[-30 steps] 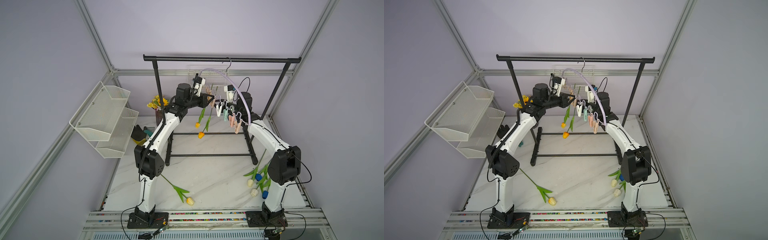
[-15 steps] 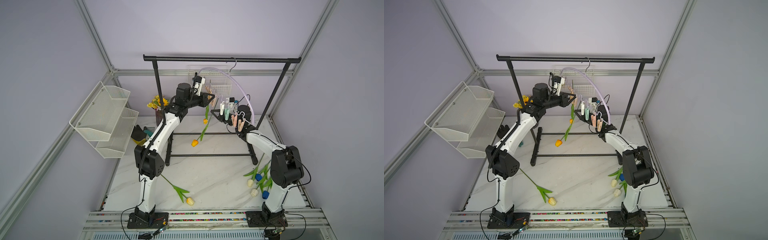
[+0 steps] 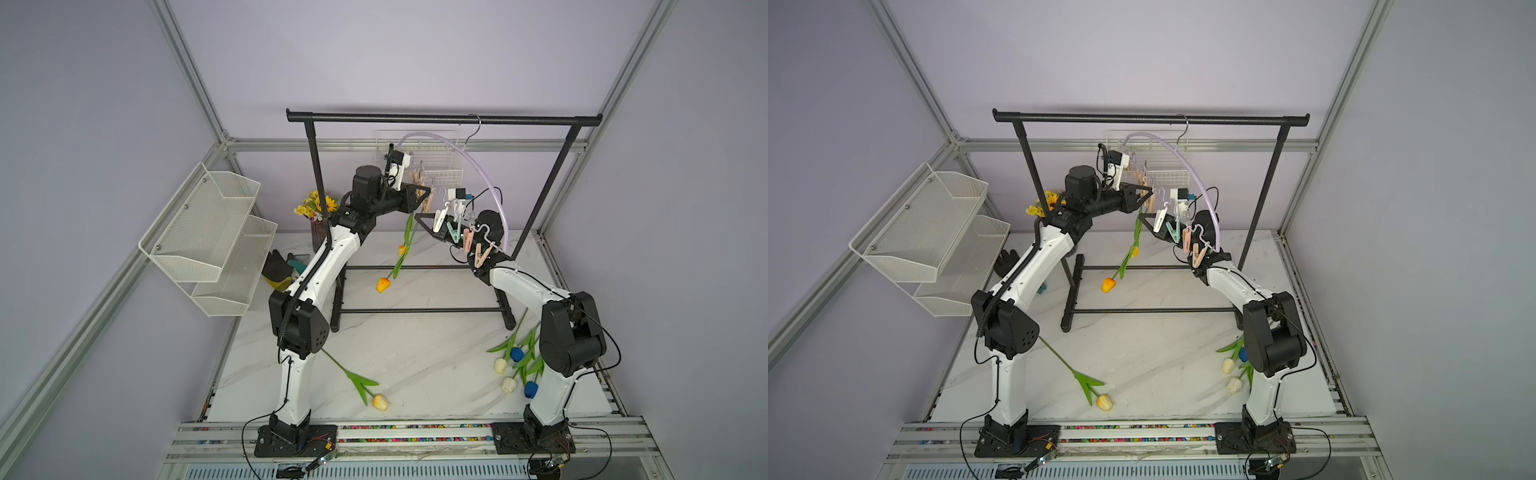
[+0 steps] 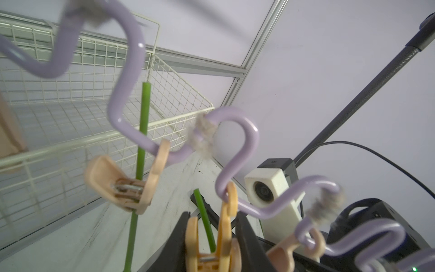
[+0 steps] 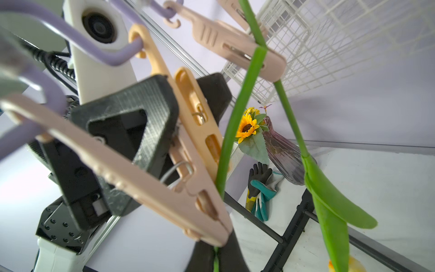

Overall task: Dry the flowers on a clothes hanger
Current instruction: Clamp the flower onto the hanger.

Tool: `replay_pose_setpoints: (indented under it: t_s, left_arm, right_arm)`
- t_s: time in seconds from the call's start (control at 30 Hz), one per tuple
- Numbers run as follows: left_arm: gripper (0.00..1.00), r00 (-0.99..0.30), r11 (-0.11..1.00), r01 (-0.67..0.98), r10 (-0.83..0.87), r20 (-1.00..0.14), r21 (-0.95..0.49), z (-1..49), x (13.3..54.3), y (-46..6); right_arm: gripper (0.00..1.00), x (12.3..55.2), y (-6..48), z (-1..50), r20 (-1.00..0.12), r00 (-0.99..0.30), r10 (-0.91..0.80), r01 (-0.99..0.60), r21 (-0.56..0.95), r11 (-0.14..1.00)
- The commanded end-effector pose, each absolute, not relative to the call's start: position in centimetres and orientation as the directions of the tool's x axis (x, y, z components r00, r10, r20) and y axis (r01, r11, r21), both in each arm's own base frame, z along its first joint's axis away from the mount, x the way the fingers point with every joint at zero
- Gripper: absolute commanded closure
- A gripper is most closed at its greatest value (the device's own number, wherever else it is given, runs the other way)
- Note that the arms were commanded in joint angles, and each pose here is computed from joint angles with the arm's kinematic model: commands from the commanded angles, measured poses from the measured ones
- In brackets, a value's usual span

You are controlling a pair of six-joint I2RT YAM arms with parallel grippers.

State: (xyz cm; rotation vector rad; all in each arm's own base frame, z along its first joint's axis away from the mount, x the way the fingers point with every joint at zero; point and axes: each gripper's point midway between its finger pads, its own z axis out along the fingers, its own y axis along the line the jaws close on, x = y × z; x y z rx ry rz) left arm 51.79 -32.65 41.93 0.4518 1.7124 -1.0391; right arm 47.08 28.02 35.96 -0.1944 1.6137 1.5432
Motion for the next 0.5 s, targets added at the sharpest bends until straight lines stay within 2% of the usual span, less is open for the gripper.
replay_pose_setpoints:
  t_s: [0.0, 0.47]
  left_arm:
    - [0.83, -0.318, 0.519, 0.761, -0.224, -0.921, -0.389, 45.7, 50.5, -32.6]
    - [0.84, -0.320, 0.501, 0.770, -0.234, -0.918, -0.396, 45.9, 50.3, -32.8]
  right_arm:
    - [1.00, 45.6, 28.5, 38.1, -0.692, -0.579, 0.431, -0.707, 0.690, 0.157]
    - [1.00, 47.2, 28.4, 37.0, -0.643, -0.601, 0.473, -0.655, 0.737, 0.169]
